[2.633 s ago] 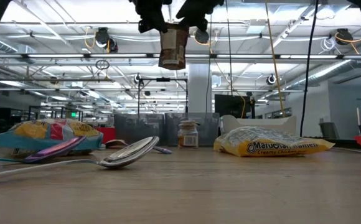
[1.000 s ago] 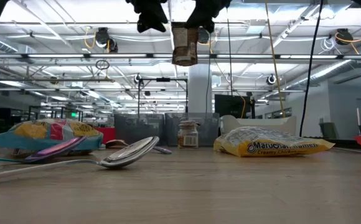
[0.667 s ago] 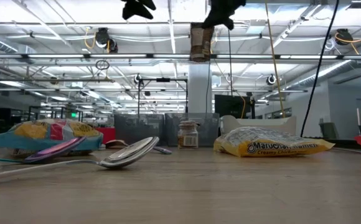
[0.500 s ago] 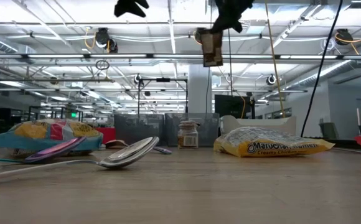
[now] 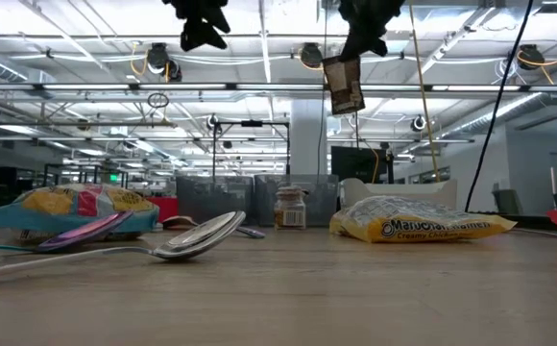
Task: Pick & Place Food Item
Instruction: Put the orange seasoning pack into the white bin
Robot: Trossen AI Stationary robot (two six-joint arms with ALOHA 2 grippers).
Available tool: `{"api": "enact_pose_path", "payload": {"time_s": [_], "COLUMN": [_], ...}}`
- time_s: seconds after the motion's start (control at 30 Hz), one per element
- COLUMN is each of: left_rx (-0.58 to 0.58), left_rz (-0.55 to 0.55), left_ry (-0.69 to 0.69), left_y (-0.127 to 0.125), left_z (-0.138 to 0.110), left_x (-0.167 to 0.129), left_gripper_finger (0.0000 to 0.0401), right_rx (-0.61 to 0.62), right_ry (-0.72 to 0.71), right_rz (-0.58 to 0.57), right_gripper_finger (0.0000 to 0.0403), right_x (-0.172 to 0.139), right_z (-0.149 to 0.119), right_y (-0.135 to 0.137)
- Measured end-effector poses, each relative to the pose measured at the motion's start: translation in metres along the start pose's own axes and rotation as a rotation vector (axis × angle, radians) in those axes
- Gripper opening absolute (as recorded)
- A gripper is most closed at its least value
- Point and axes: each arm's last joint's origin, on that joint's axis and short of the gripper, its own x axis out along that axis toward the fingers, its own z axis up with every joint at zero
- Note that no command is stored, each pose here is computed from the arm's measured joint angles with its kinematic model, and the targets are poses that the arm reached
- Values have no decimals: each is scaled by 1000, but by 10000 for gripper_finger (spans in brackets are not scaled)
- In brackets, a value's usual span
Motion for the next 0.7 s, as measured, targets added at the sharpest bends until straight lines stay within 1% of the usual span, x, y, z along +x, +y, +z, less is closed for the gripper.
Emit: {"api": "enact_pose_path", "payload": {"time_s": [0.13,0.27,0.53,0.7], "left_rx": [-14,-31,-90,-137], "left_rz": [-58,-78,-69,-31], "left_ry": [-49,-97,-160,-127], "left_y": [1,0,2,6], "left_z": [-13,-28,-62,-78], "left_x": [20,28,34,42], "left_gripper_finger": [182,182,182,182], "right_rx": [12,29,29,38], "right_ry": [67,44,12,-35], "right_rz": [-32,-22,-23,-49], "right_gripper_finger": [0,0,0,0], "right_x": [16,30,55,66], "right_z": [-14,-31,-90,-122], "right_y": [-2,2,0,-9]}}
